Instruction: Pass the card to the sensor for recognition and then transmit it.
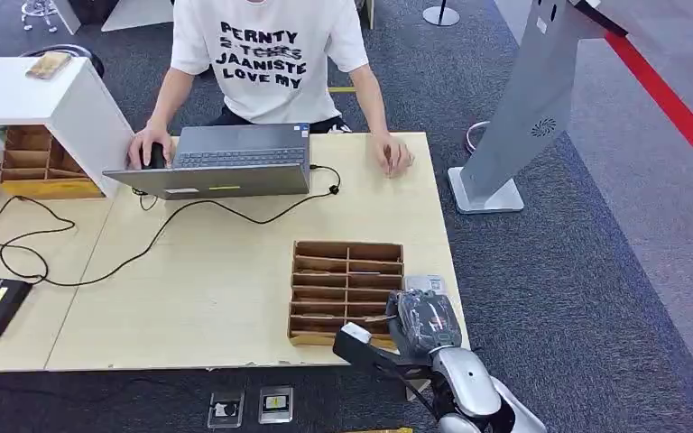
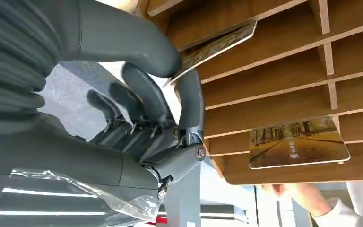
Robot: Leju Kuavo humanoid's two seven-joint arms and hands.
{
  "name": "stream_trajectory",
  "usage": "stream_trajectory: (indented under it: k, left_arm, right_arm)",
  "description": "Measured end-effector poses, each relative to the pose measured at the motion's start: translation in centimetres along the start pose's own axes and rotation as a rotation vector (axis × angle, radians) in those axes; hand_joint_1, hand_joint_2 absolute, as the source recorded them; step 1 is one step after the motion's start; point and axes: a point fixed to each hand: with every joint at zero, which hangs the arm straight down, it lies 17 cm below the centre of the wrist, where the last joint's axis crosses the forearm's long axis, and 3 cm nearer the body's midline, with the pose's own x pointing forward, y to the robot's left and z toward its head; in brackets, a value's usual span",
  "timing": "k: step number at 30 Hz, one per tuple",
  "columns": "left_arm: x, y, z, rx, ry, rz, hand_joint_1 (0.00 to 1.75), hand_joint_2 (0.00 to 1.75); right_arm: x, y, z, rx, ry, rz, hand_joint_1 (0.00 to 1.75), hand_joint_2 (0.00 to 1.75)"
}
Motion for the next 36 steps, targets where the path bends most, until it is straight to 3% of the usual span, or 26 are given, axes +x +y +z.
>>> stream_trajectory:
  k: [20,36]
  left_arm:
    - [0.0,-0.1,0.0,-0.002,-0.001,-0.004,0.00,0.00]
    - [-0.1,-0.1,0.0,-0.005,-0.001,-0.008,0.00,0.00]
  right_arm:
    - [-0.3,-0.2,0.0,0.000,0.012,-0.008,1.73,1.75]
    - [-0.4,-6.6,0.2,-0.157,0.044,-0.094,1.75,1.75]
